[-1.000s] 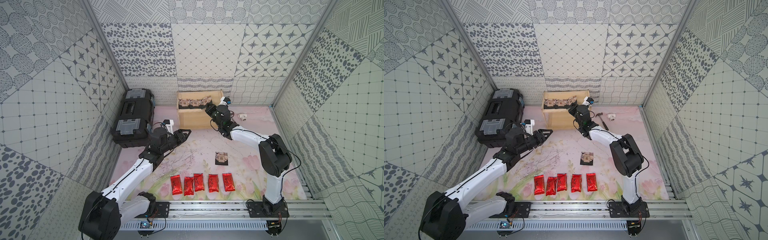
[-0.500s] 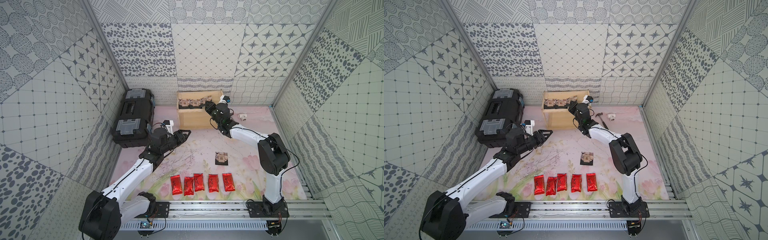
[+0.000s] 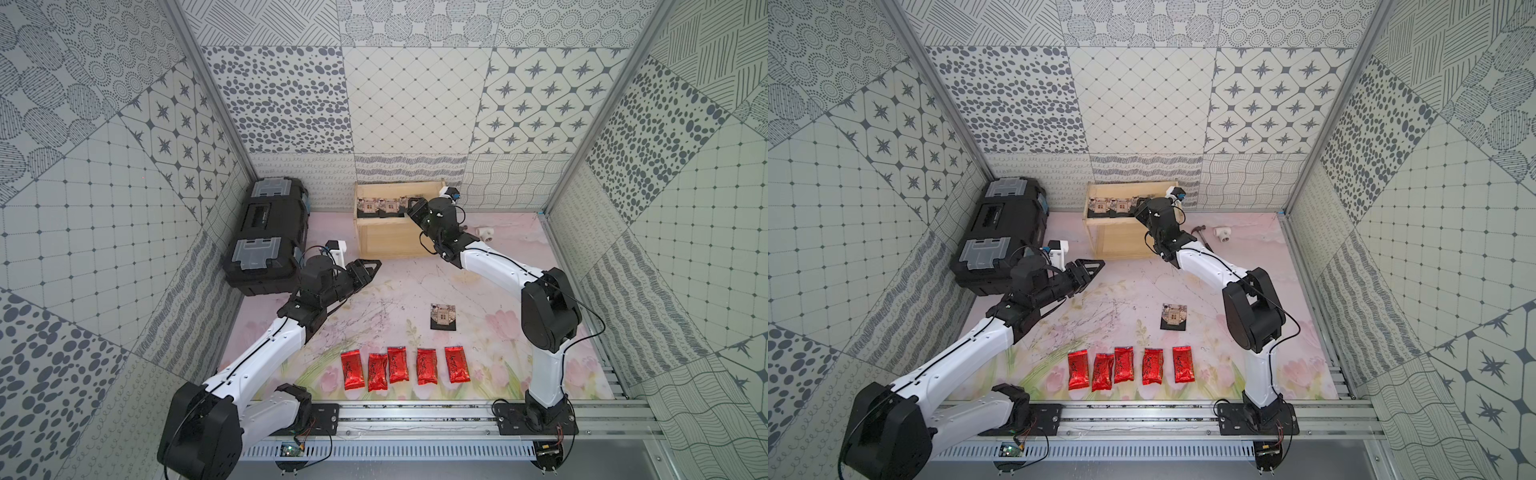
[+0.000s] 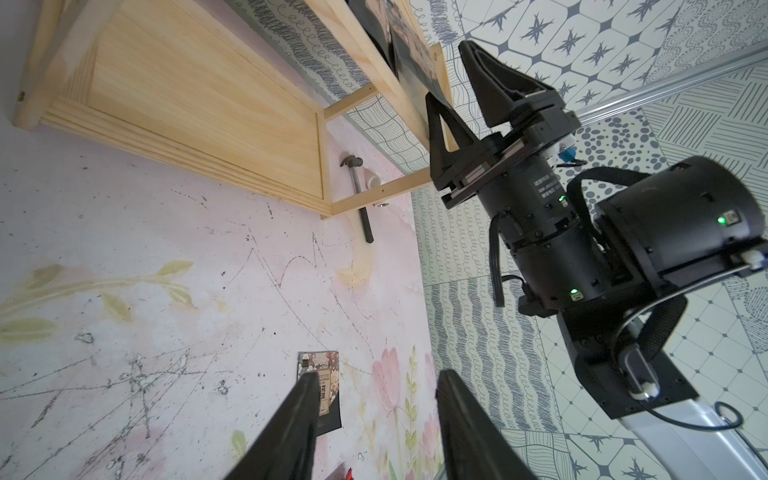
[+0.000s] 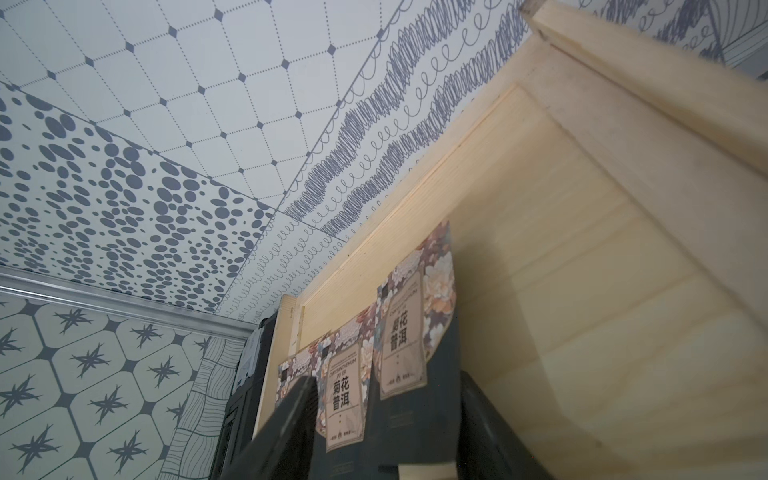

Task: Place the tea bags on the shelf by color
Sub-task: Place the tea bag on the shelf.

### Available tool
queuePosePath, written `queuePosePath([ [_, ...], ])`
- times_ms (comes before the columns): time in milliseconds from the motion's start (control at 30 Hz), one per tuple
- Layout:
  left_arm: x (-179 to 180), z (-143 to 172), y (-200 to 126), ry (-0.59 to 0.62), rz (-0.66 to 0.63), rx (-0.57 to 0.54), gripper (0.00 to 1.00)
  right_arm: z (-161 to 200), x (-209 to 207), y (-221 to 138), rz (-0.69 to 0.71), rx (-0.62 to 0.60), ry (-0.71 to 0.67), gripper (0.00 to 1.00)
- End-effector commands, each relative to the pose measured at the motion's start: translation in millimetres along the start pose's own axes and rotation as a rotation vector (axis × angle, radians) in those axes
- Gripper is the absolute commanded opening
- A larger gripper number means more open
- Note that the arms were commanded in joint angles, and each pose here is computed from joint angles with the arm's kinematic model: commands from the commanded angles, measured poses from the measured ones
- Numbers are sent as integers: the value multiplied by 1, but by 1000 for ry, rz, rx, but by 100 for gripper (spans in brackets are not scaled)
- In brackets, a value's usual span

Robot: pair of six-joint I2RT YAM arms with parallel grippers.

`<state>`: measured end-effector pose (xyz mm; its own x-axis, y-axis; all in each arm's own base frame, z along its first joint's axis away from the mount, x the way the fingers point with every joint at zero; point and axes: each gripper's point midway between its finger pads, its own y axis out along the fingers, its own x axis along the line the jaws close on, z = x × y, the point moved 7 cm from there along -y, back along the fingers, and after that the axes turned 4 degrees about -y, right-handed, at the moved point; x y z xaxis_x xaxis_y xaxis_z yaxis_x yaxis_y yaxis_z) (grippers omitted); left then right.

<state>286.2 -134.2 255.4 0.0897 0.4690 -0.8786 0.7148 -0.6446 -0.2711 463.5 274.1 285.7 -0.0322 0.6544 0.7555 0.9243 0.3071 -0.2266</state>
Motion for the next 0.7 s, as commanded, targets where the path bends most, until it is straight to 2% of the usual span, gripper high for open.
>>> queuePosePath([
  [0,-14,-8,-4,29,72,-19,51,0,-10,-7,99,42,-15,59],
  [467,-13,-8,-5,35,59,-23,51,-11,4,-15,154,109,-26,71],
  [667,-11,-6,-5,35,57,-25,51,-15,10,-16,169,139,-49,73],
])
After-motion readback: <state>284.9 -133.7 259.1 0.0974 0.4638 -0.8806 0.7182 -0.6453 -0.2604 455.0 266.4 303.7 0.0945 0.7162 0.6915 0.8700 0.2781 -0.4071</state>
